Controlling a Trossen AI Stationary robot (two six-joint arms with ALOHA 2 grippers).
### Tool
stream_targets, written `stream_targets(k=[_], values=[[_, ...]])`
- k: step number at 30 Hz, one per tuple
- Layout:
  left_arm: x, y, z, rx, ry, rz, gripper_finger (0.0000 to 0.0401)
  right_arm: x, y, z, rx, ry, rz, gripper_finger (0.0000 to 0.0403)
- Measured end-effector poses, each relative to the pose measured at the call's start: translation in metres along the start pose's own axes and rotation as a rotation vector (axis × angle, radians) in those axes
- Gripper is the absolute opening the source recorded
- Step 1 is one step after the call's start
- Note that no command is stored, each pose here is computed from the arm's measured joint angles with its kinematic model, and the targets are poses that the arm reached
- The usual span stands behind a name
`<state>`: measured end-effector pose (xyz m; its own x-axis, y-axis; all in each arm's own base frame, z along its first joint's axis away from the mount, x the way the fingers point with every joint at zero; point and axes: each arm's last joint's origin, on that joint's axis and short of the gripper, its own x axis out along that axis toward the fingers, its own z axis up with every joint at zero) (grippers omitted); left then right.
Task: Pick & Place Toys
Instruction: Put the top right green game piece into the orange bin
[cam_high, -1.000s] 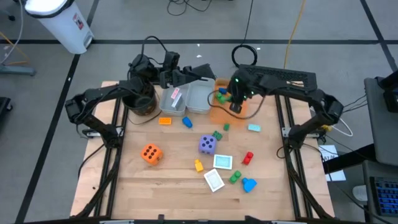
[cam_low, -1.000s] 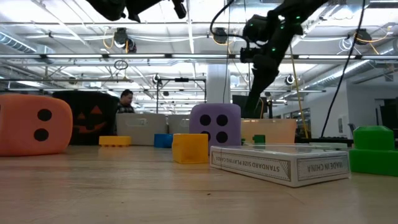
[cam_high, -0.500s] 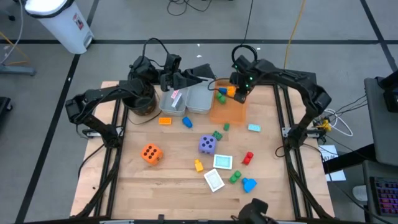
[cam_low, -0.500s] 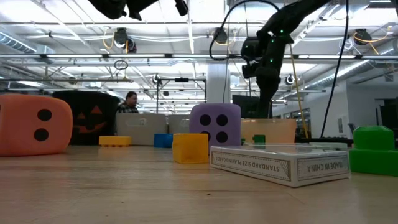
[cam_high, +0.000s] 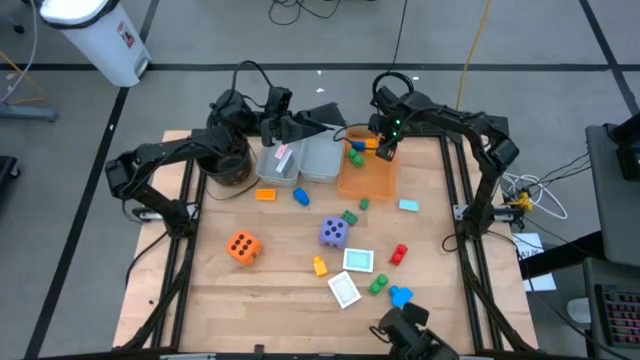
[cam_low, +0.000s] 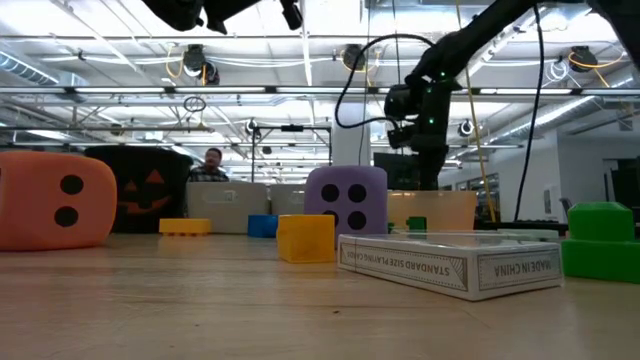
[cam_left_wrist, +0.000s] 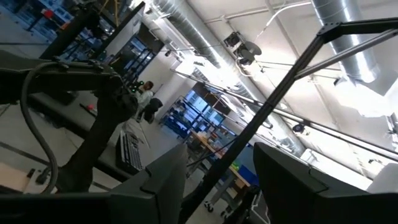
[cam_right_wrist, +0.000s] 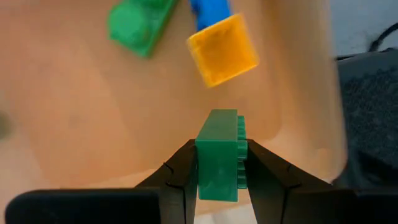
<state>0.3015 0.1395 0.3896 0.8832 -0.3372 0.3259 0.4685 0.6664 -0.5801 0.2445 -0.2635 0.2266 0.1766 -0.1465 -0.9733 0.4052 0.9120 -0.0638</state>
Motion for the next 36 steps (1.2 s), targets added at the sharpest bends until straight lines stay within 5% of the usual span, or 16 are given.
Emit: stream_targets(k=[36], values=[[0.000, 0.003, -0.001, 0.001, 0.000, 0.029, 0.0175, 0.024, -0.015, 0.025, -0.039, -0.012, -0.009, 0.0091]])
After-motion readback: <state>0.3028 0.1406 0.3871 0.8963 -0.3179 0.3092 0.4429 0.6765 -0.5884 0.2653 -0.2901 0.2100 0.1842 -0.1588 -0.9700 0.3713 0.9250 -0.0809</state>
